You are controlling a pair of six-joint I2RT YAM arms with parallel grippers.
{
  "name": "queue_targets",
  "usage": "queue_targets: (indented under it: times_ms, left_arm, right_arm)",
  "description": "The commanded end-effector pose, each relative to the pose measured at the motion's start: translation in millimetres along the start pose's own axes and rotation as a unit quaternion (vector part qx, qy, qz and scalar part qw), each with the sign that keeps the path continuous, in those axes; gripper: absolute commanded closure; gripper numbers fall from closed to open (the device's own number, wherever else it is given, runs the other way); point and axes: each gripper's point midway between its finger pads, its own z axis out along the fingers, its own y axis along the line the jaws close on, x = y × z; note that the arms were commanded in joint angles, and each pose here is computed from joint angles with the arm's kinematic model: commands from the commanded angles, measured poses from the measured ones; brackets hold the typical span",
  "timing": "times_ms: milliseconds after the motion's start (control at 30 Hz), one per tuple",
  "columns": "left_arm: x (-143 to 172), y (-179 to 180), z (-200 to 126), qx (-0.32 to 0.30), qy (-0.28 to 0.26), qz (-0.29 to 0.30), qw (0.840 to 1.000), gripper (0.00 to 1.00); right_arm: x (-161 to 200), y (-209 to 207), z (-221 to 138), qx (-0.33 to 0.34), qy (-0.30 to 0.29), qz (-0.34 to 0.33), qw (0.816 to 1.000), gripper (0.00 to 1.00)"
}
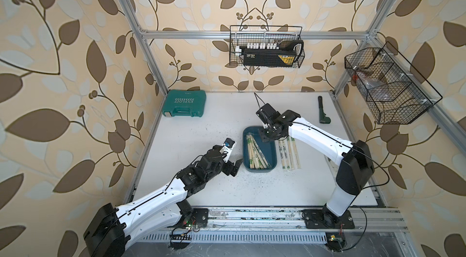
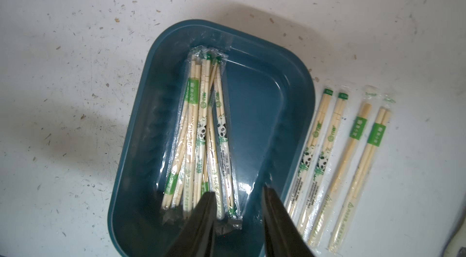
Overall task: Take the paired disposable chopsticks out of the storage box
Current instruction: Pick up the paired disposable chopsticks from the storage box.
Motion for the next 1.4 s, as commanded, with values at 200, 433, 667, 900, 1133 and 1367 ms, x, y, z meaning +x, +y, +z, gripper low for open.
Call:
queue_targets:
  times_ms: [200,433,667,900,1133,1367]
  left_arm:
    - [-12,-2,-1,-0.001,-0.014,0.007,1.000,0.01]
    - [-11,-3,0,0.003,-0.011,0.007,1.000,0.01]
    - [-12,-3,0,0.002,-0.010,0.008,1.000,0.01]
    - [-11,-4,1,0.003,-0.007,0.009,1.000,0.01]
    - [-11,-4,2,0.003,-0.004,0.009,1.000,0.01]
    - [-10,-4,3,0.003,-0.003,0.009,1.000,0.01]
  right_arm:
    - [1,23,50,-0.003,0.047,-0.009,0.999,0.62]
    - [6,27,76,0.007,0.064,-0.014,0.998,0.61]
    - [13,24,94,0.022,0.079,-0.019,0.996,0.63]
    - [18,21,107,0.034,0.090,-0.024,0.995,0.63]
    - [20,18,115,0.043,0.099,-0.024,0.994,0.64]
    - [20,1,116,0.051,0.097,0.000,0.994,0.78]
